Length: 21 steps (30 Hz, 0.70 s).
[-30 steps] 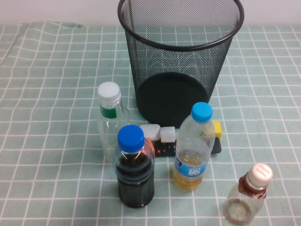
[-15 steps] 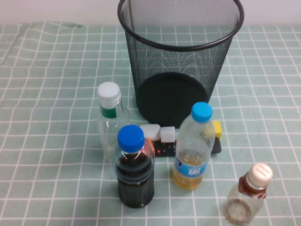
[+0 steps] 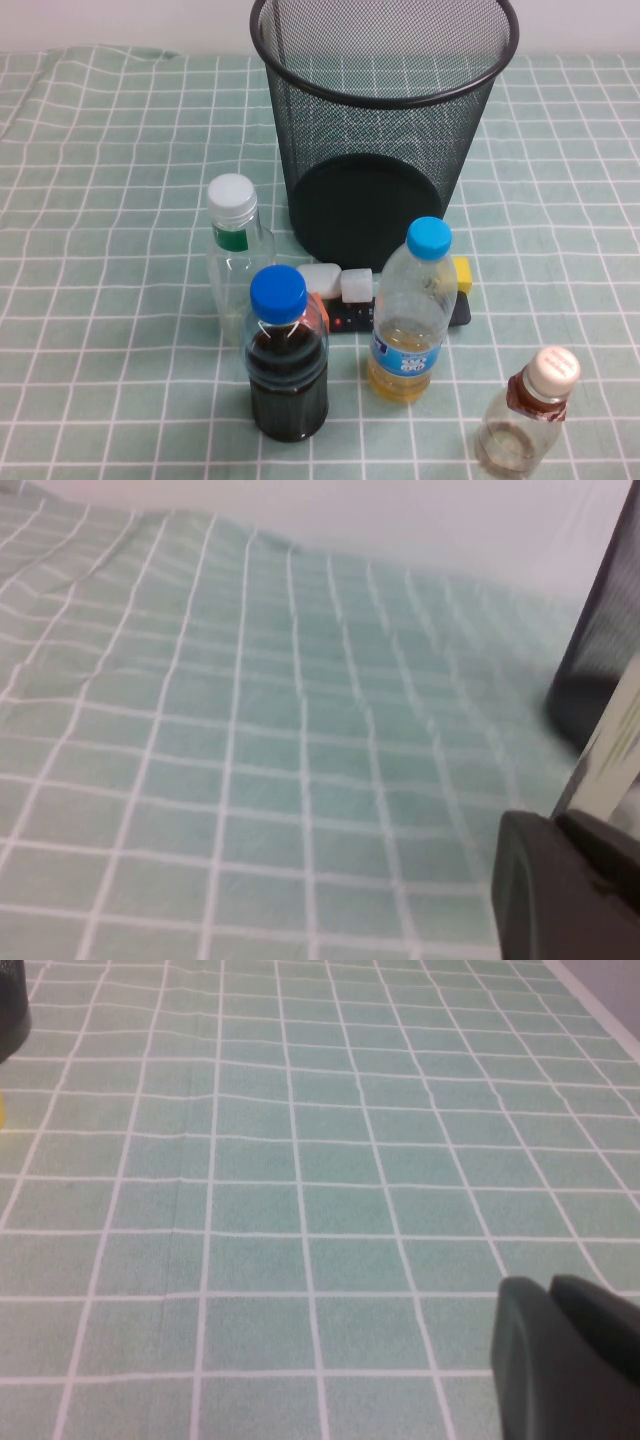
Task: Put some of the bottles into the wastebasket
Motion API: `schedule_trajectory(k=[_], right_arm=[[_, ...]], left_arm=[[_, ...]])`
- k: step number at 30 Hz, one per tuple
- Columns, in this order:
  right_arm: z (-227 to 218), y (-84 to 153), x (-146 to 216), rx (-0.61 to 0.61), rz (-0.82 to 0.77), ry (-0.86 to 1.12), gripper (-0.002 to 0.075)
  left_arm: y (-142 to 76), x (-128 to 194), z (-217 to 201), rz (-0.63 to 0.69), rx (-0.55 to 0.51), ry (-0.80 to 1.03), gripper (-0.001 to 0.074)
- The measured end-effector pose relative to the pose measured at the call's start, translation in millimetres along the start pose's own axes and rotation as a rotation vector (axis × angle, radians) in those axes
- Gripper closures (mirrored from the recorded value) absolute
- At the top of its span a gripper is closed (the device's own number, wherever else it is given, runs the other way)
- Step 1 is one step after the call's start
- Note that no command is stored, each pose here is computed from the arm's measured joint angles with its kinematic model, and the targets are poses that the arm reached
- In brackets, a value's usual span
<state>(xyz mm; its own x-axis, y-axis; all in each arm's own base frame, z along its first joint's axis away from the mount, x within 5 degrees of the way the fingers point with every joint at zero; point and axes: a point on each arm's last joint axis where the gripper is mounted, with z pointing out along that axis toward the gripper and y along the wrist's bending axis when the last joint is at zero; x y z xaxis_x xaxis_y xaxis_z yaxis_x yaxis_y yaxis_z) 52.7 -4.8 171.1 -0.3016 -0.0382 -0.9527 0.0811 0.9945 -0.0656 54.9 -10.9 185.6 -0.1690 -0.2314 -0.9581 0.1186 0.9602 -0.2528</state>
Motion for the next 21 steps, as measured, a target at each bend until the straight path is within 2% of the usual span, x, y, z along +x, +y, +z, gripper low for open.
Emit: schedule_trajectory(k=[4,7,10,16,21], right_arm=[[0.0,0.0,0.0,0.000,0.000,0.000,0.0734],[0.0,0.0,0.0,0.000,0.000,0.000,0.0734],[0.0,0.0,0.0,0.000,0.000,0.000,0.0734],[0.0,0.0,0.0,0.000,0.000,0.000,0.0734],[0.0,0.0,0.0,0.000,0.000,0.000,0.0734]], left_arm=[[-1.4,-7.6,-0.3,-0.139,0.021,-0.083,0.0739],[-0.8,-12.9,-0.9,-0.185,0.022,-0.141,0.0739],[-2.6,-13.7,-1.2,-0.240,0.036,-0.120,0.0739],[-19.9,-47.4,2.5,-0.250,0.070,0.056,0.0739],[-34.2,-85.6,24.7,-0.135,0.069,0.281,0.0739]])
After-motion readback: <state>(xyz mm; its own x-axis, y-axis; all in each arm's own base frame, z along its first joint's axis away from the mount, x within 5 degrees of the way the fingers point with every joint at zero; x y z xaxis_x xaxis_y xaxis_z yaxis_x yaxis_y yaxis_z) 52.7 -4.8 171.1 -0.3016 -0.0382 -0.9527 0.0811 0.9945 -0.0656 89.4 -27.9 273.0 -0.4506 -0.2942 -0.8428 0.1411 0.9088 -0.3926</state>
